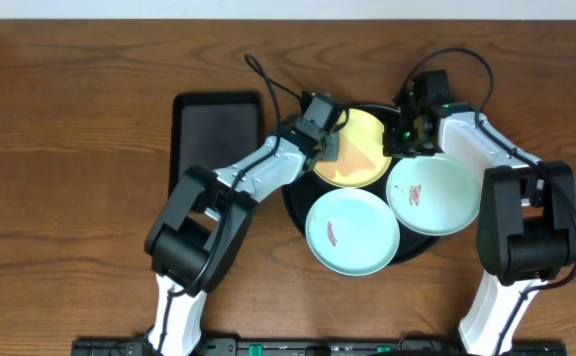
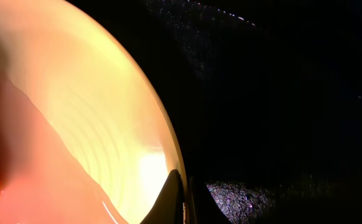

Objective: Clean dirty plates on tray and stack at the side
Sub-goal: 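Wipe the yellow plate with the sponge in the left gripper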

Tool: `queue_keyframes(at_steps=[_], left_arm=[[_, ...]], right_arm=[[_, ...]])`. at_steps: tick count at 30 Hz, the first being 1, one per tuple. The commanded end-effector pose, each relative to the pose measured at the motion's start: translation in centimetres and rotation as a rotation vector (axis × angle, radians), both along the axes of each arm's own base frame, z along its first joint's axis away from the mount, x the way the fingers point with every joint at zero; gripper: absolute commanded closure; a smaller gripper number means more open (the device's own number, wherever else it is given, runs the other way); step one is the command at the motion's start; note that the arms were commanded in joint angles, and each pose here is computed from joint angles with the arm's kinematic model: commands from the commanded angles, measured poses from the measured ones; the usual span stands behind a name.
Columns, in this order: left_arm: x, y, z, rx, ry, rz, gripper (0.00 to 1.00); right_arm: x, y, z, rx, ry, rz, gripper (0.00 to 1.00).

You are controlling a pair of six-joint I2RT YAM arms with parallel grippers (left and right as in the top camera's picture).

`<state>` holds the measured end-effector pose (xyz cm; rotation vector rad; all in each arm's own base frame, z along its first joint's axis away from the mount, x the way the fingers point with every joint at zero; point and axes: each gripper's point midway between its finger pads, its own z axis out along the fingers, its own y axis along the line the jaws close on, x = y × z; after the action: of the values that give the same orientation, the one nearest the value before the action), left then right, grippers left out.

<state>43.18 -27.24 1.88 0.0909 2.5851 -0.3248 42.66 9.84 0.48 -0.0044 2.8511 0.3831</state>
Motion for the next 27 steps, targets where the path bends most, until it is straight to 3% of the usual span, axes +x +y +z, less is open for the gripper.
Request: queue_keyframes(at_steps=[1,7,12,15,21,27], left_arm=[[-2.2,-4.8,-1.2,-0.269,0.153,0.007,0.93],[-4.3,-8.0,-2.6,-0.309,0.193,-0.038,0.93],[-3.4,-6.4,-2.9,-0.248,0.162,-0.051,0.93],[-3.1,-3.4,-3.8,-0.137,0.181,-0.041,0.93],[-2.5,4.5,-4.2,0.236,0.186,0.030,0.92],[-0.5,6.6,-0.5,0.377,0.125,0.098,0.92]], right_arm=[[-0.5,-0.8,-0.9,-0.069,0.016,0.012,0.99],[-0.5,-0.8,-0.9,-0.069,0.016,0.012,0.99],[-0.6,-0.8,-0.9,-0.069,0.018,0.012,0.99],[-0.7,-0.8,-0.9,-0.069,0.022,0.012,0.99],[-0.7,-0.8,-0.9,-0.069,0.023,0.012,0.99],[-0.8,-0.7,-0.9,-0.066,0.028,0.013,0.99]])
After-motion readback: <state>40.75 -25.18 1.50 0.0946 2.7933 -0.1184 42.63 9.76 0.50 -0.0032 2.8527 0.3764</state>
